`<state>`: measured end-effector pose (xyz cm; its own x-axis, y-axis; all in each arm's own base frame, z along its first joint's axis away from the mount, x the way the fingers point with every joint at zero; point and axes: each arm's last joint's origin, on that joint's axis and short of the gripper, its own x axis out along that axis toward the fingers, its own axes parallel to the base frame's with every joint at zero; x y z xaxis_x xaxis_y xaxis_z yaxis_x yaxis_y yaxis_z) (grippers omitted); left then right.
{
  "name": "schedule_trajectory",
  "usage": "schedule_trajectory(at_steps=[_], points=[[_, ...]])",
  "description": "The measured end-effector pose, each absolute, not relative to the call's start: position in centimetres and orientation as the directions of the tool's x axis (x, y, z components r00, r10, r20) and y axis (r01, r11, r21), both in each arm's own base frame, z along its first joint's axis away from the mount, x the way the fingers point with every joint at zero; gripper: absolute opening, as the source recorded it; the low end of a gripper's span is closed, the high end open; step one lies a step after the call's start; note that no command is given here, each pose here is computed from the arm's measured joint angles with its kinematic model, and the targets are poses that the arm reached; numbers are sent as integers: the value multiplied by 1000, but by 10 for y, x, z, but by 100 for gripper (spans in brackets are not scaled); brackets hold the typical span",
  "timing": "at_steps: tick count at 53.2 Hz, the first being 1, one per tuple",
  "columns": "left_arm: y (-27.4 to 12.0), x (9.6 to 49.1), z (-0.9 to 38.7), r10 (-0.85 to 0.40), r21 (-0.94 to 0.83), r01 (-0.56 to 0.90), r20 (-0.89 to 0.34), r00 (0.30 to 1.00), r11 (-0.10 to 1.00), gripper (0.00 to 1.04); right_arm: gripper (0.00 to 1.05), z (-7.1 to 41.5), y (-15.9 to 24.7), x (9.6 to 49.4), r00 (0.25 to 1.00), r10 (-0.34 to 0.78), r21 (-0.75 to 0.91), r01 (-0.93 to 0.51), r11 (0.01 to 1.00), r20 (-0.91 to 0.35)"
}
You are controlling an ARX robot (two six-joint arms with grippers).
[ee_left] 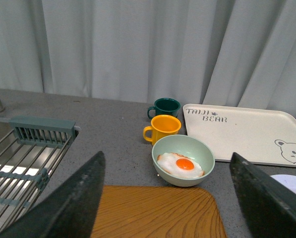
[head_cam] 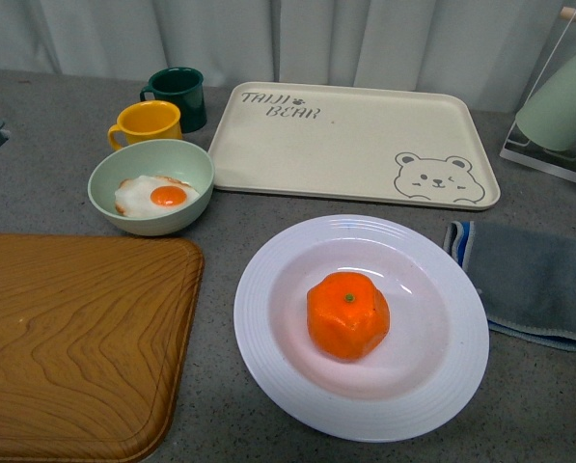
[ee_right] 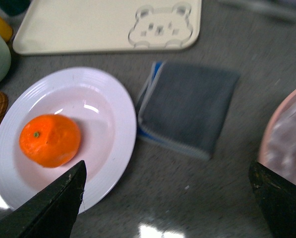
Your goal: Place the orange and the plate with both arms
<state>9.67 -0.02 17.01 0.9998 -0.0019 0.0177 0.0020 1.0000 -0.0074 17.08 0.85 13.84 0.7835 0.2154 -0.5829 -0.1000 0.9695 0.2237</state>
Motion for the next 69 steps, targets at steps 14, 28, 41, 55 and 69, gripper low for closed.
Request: schedule_trajectory(at_steps=[14, 28, 41, 55, 69], points=[[0, 97, 170, -2, -5, 2, 18, 1000, 1000, 98, 95, 95, 30, 223, 497, 417, 481, 0, 877, -761], [0, 97, 170, -2, -5, 2, 18, 1000, 1000, 98, 95, 69, 46, 246, 404, 454, 534, 107, 839, -794], [0, 97, 170, -2, -5, 2, 18, 1000, 1000, 98, 95, 52, 62, 259, 330, 469, 551, 225, 804, -819], [0, 97, 170, -2, -5, 2, 18, 1000, 1000, 98, 63, 41, 68, 270, 262, 385, 458, 338, 822, -885], [0, 97, 170, -2, -5, 2, 18, 1000, 1000, 98, 27, 38, 67, 274, 244, 367, 437, 377, 817, -898]])
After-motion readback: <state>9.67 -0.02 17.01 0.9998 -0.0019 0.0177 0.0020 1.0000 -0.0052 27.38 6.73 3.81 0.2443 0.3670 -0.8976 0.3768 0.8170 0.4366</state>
